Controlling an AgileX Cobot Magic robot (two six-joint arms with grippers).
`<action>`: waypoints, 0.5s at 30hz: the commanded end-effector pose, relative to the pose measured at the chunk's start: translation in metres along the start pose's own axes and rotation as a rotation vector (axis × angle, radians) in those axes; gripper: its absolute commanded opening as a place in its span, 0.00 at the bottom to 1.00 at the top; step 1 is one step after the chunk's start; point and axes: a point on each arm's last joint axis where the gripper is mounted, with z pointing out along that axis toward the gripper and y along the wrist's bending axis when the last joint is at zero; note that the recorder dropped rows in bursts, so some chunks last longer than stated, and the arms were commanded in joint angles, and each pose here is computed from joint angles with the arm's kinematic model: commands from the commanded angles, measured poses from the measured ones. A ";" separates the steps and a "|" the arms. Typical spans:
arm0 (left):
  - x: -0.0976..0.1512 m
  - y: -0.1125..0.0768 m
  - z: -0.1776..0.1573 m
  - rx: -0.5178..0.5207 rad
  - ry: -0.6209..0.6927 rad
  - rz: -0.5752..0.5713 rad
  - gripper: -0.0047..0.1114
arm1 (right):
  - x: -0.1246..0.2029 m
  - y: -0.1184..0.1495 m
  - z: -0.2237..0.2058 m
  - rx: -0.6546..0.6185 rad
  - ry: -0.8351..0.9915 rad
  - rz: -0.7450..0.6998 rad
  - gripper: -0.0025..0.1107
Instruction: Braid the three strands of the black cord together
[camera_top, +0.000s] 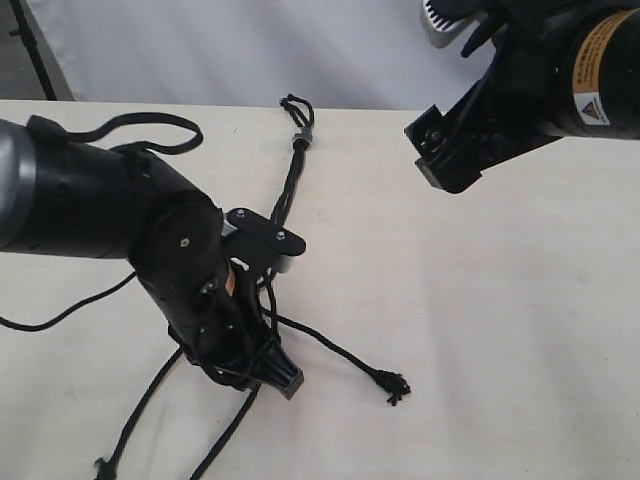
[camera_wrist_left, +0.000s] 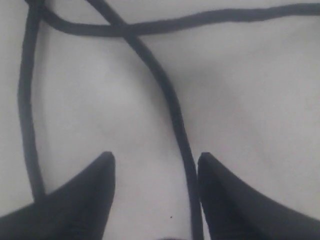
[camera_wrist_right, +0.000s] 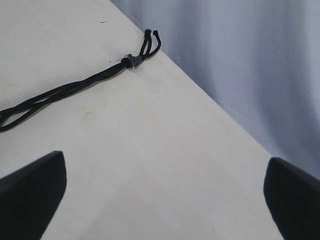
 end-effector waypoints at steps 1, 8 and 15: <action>-0.002 -0.011 0.011 0.011 -0.018 0.013 0.47 | -0.001 -0.002 -0.001 0.008 -0.020 0.004 0.90; -0.001 -0.011 0.026 0.004 0.008 0.006 0.29 | -0.001 -0.002 -0.001 0.005 -0.024 0.003 0.90; 0.000 -0.010 0.033 0.000 0.028 0.010 0.04 | -0.001 -0.002 -0.001 0.005 -0.024 0.003 0.90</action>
